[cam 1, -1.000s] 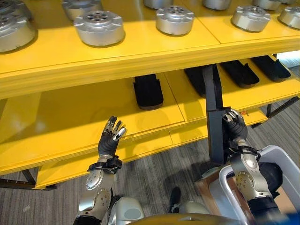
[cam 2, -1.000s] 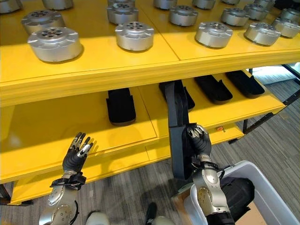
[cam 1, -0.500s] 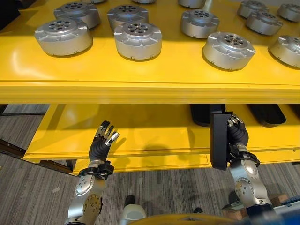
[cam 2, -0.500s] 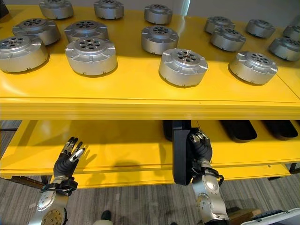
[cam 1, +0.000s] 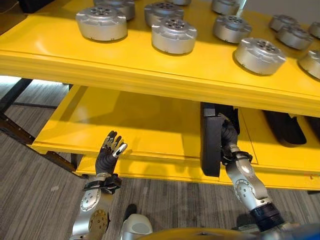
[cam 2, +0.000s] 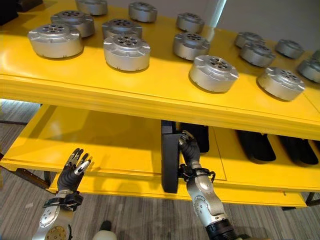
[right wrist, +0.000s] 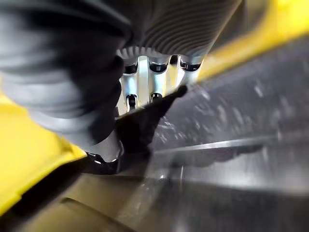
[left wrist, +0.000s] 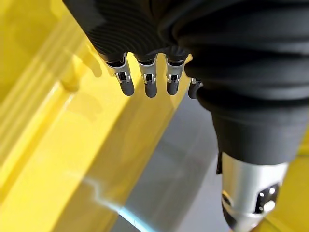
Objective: Move parts from the plastic box to the shelf.
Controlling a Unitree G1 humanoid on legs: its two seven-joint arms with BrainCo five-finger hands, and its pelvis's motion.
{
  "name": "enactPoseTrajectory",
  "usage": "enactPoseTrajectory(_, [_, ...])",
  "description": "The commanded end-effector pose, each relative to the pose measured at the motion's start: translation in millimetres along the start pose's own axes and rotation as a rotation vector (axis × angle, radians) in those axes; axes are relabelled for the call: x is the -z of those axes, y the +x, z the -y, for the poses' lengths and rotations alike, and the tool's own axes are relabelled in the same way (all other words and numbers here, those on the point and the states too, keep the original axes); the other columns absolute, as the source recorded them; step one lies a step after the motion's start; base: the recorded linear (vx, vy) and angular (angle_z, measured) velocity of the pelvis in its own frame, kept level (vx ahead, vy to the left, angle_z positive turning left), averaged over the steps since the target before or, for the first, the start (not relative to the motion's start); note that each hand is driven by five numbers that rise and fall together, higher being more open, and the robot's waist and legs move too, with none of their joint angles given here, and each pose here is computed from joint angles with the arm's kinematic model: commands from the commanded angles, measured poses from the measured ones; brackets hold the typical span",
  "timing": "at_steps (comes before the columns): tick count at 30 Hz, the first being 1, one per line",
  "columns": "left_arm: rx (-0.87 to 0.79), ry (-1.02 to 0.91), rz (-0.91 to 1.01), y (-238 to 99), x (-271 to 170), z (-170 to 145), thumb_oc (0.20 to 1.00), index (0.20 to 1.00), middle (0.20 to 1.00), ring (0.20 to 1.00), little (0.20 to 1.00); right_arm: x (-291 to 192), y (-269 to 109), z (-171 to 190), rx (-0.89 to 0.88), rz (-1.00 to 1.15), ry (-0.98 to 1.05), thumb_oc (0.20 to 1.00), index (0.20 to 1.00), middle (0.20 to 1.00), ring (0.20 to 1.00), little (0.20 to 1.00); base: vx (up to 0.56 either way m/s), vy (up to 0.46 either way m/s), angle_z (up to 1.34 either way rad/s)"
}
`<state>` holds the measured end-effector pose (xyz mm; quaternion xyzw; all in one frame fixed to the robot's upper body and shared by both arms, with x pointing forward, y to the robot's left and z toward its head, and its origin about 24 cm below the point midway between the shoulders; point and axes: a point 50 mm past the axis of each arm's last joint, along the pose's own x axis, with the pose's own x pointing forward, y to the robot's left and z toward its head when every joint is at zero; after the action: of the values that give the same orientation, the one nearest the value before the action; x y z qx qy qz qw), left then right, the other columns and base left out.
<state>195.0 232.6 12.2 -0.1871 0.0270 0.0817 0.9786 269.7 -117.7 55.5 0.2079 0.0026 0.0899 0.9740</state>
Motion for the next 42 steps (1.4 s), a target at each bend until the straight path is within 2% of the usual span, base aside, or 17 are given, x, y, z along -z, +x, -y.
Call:
enactPoseTrajectory(1, [0.062, 0.037, 0.115, 11.0, -26.6, 9.9, 1.000, 1.000, 1.000, 1.000, 1.000, -54.3, 26.7, -37.3, -0.194, 0.254, -0.005, 0.200, 0.200, 0.200, 0.200, 0.200, 0.00, -0.011, 0.27])
enactPoseTrajectory(6, [0.133, 0.028, 0.138, 23.9, -36.3, 26.0, 1.000, 1.000, 1.000, 1.000, 1.000, -79.4, 66.6, -87.0, -0.263, 0.305, 0.032, 0.200, 0.200, 0.200, 0.200, 0.200, -0.08, -0.003, 0.19])
enactPoseTrajectory(10, [0.169, 0.024, 0.118, 24.2, -34.2, 32.4, 1.000, 1.000, 1.000, 1.000, 1.000, -104.4, 87.7, -99.9, -0.222, 0.351, 0.025, 0.200, 0.200, 0.200, 0.200, 0.200, -0.08, 0.038, 0.09])
enactPoseTrajectory(14, [0.199, 0.030, 0.096, 20.9, -33.8, 33.0, 1.000, 1.000, 1.000, 1.000, 1.000, -130.7, 111.4, -119.8, -0.173, 0.393, -0.070, 0.200, 0.200, 0.200, 0.200, 0.200, -0.03, 0.020, -0.07])
enactPoseTrajectory(18, [0.217, 0.046, 0.079, 19.3, -32.9, 32.2, 1.000, 1.000, 1.000, 1.000, 1.000, -137.9, 121.0, -125.8, -0.153, 0.394, -0.138, 0.200, 0.200, 0.200, 0.200, 0.200, -0.01, -0.006, 0.08])
enactPoseTrajectory(30, [0.236, 0.062, 0.083, 19.8, -38.7, 31.4, 1.000, 1.000, 1.000, 1.000, 1.000, -145.4, 150.0, -124.1, -0.030, 0.299, -0.266, 0.200, 0.200, 0.200, 0.200, 0.200, 0.00, -0.013, 0.05])
enactPoseTrajectory(35, [0.234, 0.066, 0.079, 21.1, -37.1, 32.2, 1.000, 1.000, 1.000, 1.000, 1.000, -141.8, 154.0, -110.8, 0.016, 0.261, -0.293, 0.200, 0.200, 0.200, 0.200, 0.200, 0.00, -0.001, 0.05])
enactPoseTrajectory(39, [0.230, 0.071, 0.070, 21.2, -34.7, 31.8, 1.000, 1.000, 1.000, 1.000, 1.000, -137.1, 155.5, -92.2, 0.067, 0.226, -0.306, 0.200, 0.200, 0.200, 0.200, 0.200, 0.00, 0.000, 0.00])
enactPoseTrajectory(42, [0.230, 0.063, 0.059, 20.2, -31.0, 32.1, 1.000, 1.000, 1.000, 1.000, 1.000, -134.6, 153.6, -56.8, 0.142, 0.198, -0.376, 0.200, 0.200, 0.200, 0.200, 0.200, 0.00, 0.000, 0.00])
